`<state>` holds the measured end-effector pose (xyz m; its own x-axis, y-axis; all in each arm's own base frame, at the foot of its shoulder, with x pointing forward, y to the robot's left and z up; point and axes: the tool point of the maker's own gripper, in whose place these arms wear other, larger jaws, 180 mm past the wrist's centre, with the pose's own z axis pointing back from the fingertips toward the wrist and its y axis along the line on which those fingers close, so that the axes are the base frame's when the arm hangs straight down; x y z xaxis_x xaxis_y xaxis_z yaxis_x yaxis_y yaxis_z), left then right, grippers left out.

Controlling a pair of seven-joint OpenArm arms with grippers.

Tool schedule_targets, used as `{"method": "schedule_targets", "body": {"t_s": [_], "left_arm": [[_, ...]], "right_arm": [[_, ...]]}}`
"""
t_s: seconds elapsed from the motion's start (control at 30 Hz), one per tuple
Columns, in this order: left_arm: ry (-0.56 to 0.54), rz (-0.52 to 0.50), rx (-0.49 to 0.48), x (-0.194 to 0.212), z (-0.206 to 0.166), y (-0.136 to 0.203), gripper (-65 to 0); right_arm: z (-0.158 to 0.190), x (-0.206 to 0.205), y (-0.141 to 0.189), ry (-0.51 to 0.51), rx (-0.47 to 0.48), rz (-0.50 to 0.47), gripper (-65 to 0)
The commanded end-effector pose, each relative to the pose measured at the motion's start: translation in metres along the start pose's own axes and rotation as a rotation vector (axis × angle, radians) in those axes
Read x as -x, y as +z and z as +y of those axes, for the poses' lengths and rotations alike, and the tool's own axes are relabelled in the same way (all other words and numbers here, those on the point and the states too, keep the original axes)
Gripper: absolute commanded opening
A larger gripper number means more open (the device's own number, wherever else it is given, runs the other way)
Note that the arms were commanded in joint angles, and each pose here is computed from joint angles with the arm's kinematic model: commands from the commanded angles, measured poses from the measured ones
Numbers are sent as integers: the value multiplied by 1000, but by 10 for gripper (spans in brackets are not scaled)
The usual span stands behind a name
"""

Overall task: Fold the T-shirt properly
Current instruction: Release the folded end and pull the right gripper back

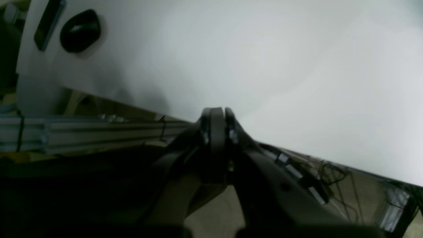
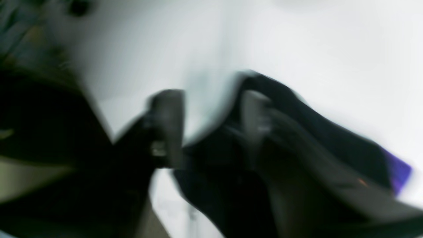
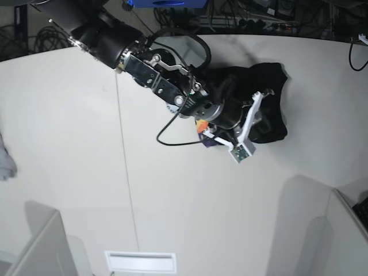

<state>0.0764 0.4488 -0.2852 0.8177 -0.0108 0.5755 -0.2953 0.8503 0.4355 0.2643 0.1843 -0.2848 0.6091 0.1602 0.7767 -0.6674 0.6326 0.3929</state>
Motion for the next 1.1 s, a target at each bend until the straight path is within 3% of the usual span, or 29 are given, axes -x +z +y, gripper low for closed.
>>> {"method": "schedule_targets", "body": {"t_s": [0.0, 0.03, 0.17, 0.23, 0.37, 0.53, 0.7, 0.9, 0.97, 1.0, 1.07], "left_arm": [[-17, -18, -24, -7, 8, 4, -650], [-15, -18, -22, -7, 7, 4, -650], [-46, -35, 47, -13, -18, -4, -650], [-56, -107, 90, -28, -33, -8, -650], [-68, -287, 158, -60, -56, -7, -650], [-51, -350, 171, -79, -63, -9, -650], [-38, -342, 247, -76, -96, -12, -650], [-26, -141, 282, -55, -117, -29, -650], [-16, -135, 306, -60, -125, -30, -650], [-2, -147, 334, -65, -133, -30, -624], [30, -191, 398, -77, -147, -26, -436]], "right_arm": [[13, -22, 6, 3, -43, -71, -588], [8, -18, 8, -10, -33, -70, -650], [-18, -4, 17, -92, 23, -67, -650], [-29, -2, 27, -109, 47, -81, -650], [-54, -6, 49, -68, 104, -147, -650], [-90, 6, 67, -26, 188, -167, -650], [-94, 31, 72, -46, 205, -118, -650], [-96, 58, 76, -73, 216, -64, -650], [-97, 60, 76, -75, 218, -59, -650], [-96, 63, 76, -79, 217, -54, -650], [-95, 67, 77, -85, 217, -47, -650]]}}
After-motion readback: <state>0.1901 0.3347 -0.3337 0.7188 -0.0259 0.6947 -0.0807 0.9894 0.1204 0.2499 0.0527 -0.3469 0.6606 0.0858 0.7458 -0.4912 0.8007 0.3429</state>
